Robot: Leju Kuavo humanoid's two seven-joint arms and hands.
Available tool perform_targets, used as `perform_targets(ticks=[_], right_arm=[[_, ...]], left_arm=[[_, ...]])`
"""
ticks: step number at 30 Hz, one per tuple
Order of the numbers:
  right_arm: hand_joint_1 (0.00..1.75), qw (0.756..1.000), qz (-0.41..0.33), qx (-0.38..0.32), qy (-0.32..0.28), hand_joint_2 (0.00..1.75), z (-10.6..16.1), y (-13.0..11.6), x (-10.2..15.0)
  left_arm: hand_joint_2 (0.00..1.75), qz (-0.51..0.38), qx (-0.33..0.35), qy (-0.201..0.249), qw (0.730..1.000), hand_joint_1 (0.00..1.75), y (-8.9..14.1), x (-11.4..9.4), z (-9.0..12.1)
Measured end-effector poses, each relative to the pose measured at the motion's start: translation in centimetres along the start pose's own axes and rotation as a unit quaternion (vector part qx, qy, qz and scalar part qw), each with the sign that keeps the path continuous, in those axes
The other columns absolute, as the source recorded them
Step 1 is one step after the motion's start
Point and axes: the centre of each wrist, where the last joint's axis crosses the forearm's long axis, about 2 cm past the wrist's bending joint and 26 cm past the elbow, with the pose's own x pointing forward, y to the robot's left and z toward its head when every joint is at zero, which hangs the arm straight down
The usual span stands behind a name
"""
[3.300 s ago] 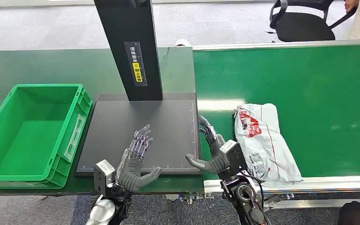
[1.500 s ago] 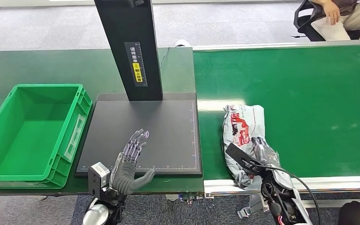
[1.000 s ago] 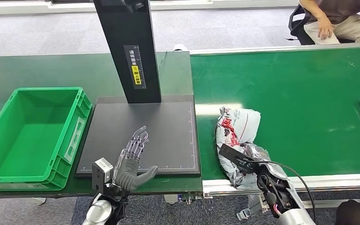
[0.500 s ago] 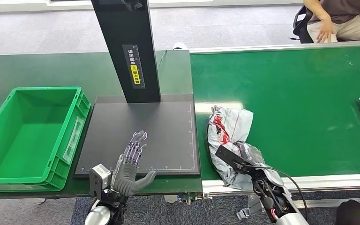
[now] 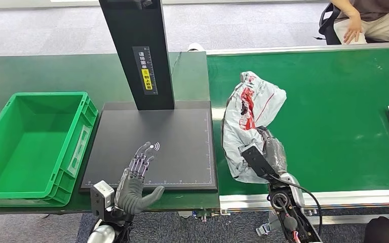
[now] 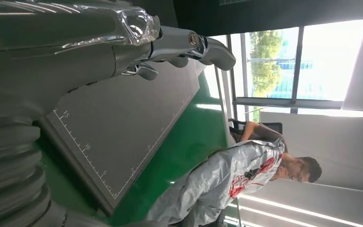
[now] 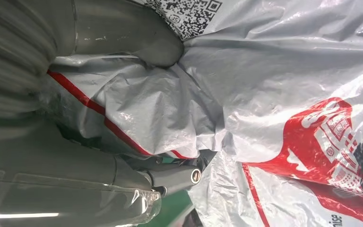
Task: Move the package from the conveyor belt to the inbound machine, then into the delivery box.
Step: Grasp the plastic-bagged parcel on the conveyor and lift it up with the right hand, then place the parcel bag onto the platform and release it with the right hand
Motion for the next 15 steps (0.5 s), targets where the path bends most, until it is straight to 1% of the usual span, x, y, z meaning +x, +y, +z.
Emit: perform_targets(ticks=[12, 15], right_arm=[[1.75, 1.0, -0.008, -0.017, -0.019, 1.75, 0.01, -0.13, 0.92], [1.75, 0.998, -0.014, -0.048, -0.042, 1.75, 0.09, -0.29, 1.12]], left_arm=[[1.75, 0.0, 0.002, -0.002, 1.0, 0.0, 0.1, 0.0, 0.03], [1.75, 0.0, 0.002, -0.003, 1.0, 0.0, 0.11, 0.0, 0.03]])
